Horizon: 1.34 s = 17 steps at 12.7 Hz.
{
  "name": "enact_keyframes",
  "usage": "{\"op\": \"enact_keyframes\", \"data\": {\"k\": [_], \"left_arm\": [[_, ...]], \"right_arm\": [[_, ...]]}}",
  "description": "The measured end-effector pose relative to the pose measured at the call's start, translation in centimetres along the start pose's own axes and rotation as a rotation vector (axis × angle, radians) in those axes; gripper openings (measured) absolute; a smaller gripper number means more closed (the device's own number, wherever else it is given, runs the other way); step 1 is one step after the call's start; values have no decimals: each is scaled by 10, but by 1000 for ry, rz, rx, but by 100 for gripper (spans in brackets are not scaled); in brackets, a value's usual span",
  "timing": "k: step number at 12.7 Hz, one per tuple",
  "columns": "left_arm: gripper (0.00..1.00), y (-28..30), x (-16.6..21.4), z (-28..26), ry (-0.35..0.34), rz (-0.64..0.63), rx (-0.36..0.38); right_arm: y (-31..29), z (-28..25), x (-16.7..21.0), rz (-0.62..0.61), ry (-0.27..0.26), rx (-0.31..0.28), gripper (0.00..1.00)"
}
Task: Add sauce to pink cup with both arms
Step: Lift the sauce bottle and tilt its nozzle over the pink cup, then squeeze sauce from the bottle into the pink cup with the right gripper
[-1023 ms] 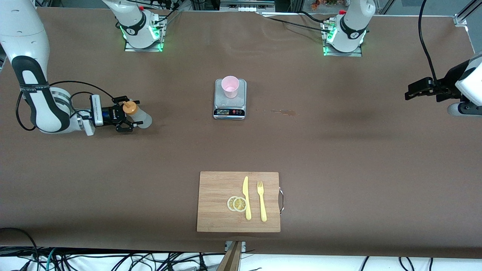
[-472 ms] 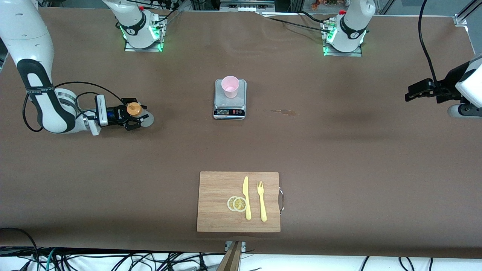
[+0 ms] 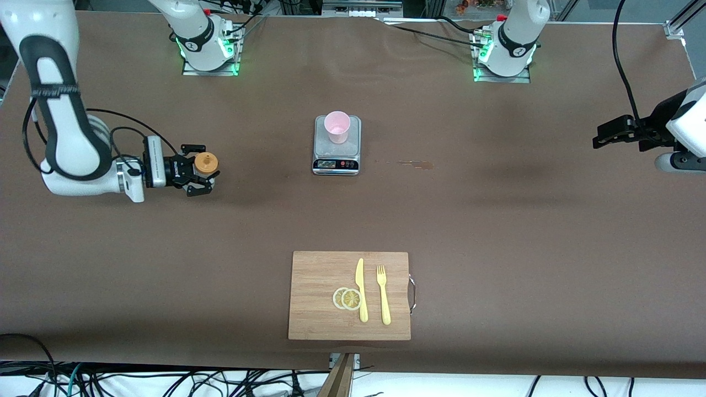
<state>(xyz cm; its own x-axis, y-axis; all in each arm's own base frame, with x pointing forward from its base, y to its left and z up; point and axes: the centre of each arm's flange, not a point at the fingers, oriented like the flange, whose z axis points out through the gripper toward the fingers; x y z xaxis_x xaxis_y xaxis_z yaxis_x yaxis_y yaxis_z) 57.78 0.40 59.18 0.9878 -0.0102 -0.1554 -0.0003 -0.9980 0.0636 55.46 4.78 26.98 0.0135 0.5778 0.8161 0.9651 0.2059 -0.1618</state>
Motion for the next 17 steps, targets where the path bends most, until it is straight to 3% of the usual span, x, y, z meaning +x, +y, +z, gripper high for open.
{"op": "enact_keyframes", "data": {"k": [3, 5, 9, 12, 17], "left_arm": [[100, 0, 0, 0, 0, 1, 0], [100, 0, 0, 0, 0, 2, 0], [100, 0, 0, 0, 0, 5, 0], [100, 0, 0, 0, 0, 6, 0], [100, 0, 0, 0, 0, 7, 0]], "right_arm": [[-9, 30, 76, 105, -220, -17, 25], [-23, 62, 112, 150, -318, -30, 25], [-48, 124, 152, 164, -495, -32, 25], [-65, 154, 178, 202, -668, -37, 25], [-98, 220, 206, 287, -833, -64, 25]]}}
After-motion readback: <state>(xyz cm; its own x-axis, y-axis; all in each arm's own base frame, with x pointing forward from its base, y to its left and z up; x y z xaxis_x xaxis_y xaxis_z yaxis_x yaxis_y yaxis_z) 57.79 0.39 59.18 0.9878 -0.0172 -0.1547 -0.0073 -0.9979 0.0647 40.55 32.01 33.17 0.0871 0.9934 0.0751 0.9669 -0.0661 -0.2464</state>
